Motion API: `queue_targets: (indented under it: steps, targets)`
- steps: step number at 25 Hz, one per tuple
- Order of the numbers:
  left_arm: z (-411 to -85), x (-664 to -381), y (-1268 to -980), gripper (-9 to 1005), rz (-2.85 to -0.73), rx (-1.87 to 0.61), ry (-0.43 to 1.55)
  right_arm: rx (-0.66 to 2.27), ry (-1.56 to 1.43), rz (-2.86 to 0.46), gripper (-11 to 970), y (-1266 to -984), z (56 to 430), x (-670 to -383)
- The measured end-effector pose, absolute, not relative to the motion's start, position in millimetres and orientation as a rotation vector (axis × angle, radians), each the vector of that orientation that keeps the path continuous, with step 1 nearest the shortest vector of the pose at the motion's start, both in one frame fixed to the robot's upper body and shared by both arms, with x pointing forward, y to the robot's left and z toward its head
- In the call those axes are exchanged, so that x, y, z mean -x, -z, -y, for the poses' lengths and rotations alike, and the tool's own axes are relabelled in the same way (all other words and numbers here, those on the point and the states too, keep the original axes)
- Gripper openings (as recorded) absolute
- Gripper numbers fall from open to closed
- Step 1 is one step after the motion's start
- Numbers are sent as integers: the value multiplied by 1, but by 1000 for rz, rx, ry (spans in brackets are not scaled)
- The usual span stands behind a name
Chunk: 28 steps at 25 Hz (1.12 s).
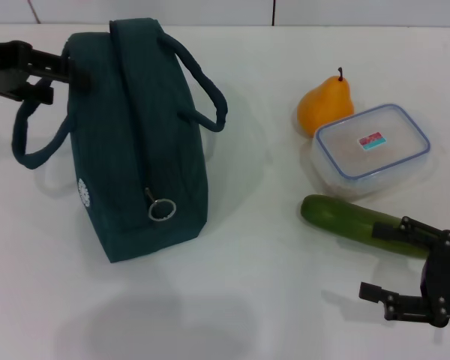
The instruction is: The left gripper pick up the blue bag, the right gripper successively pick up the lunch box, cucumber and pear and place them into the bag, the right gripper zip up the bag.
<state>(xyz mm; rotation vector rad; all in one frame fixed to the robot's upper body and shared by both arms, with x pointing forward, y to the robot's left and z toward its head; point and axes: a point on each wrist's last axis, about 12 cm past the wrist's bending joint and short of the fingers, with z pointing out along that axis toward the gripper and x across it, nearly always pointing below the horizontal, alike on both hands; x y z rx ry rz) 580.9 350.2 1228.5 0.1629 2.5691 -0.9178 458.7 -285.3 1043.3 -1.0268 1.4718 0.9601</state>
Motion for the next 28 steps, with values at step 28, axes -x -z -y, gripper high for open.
queue_targets:
  steps: [28]
  targets:
    - [-320, -597, -1242, 834, -2692, -189, 818, 1025, -949, -1470, 827, -1043, 286, -459]
